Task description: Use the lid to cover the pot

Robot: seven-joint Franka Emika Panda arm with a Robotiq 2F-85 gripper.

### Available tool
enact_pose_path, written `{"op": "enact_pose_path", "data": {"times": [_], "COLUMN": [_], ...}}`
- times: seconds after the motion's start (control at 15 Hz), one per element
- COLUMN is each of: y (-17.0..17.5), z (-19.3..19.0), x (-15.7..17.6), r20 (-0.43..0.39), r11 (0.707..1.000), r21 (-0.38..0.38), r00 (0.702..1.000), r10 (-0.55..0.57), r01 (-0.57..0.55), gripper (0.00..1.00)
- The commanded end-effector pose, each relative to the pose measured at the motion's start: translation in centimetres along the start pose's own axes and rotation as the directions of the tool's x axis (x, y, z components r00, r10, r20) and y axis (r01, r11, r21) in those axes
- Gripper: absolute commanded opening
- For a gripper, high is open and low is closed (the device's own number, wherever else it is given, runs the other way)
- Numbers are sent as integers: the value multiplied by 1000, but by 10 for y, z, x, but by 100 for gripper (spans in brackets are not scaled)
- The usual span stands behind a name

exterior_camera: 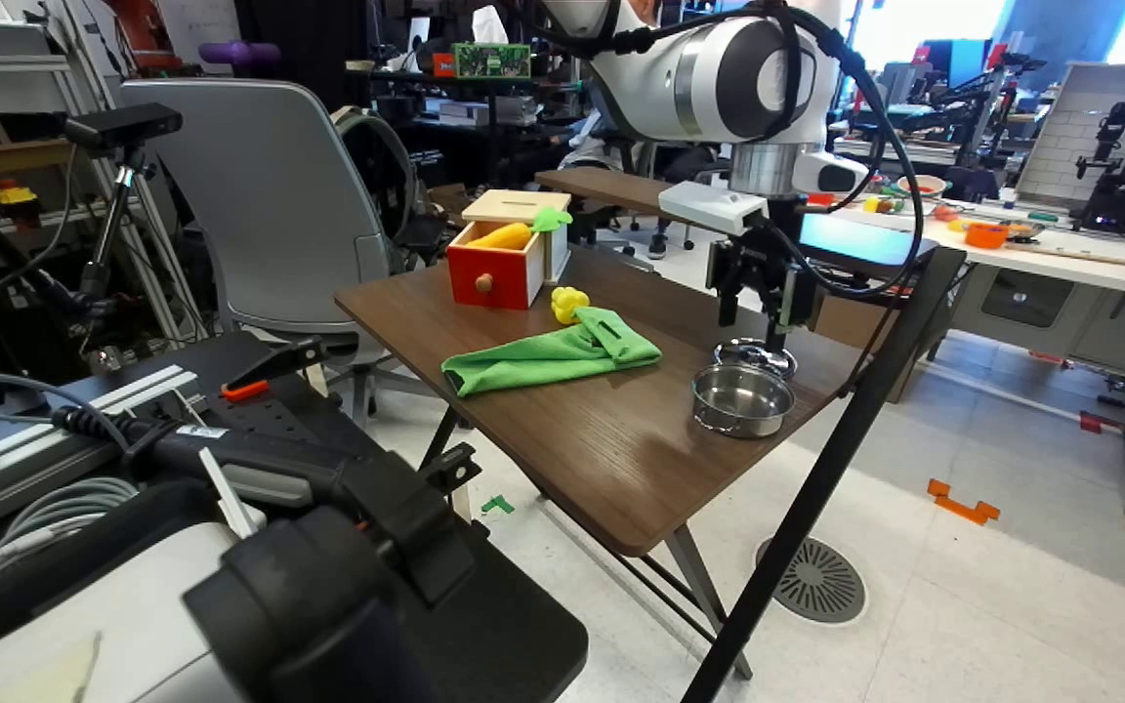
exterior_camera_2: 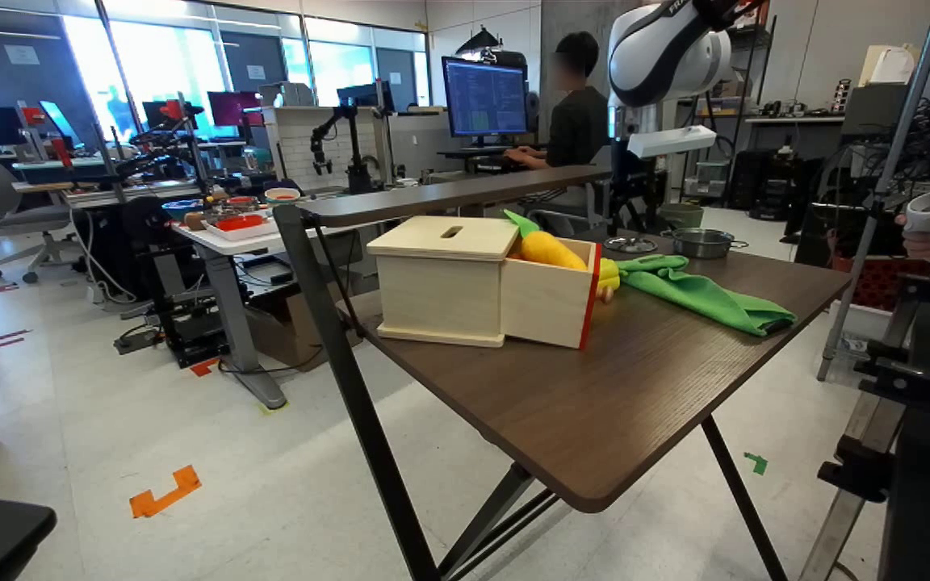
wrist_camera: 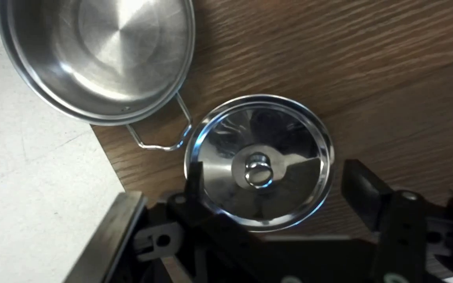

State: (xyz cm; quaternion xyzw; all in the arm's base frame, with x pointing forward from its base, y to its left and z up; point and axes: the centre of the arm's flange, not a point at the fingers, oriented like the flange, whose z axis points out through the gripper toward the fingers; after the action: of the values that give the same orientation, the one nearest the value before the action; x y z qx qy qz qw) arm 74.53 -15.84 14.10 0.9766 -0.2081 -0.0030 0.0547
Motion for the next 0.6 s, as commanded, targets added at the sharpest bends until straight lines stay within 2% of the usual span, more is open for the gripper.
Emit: {"op": "enact_pose_path", "data": {"times": [0.0, 0.2, 0.27, 0.33, 0.47, 0.53], "y": [2, 3, 5, 6, 9, 11], "z": [7, 12, 13, 14, 16, 16], "x": [9, 8, 8, 9, 11, 12], "r20": [19, 25, 25, 27, 29, 28], "r11": [1000, 1000, 1000, 1000, 1000, 1000], "r21": [-10, -10, -14, -15, -16, -17], "r00": [1000, 1000, 1000, 1000, 1000, 1000], "r10": [-7, 0, 3, 5, 8, 9], "r01": [7, 1, -3, -4, -7, -9], "gripper": [58, 34, 41, 62, 68, 76]}}
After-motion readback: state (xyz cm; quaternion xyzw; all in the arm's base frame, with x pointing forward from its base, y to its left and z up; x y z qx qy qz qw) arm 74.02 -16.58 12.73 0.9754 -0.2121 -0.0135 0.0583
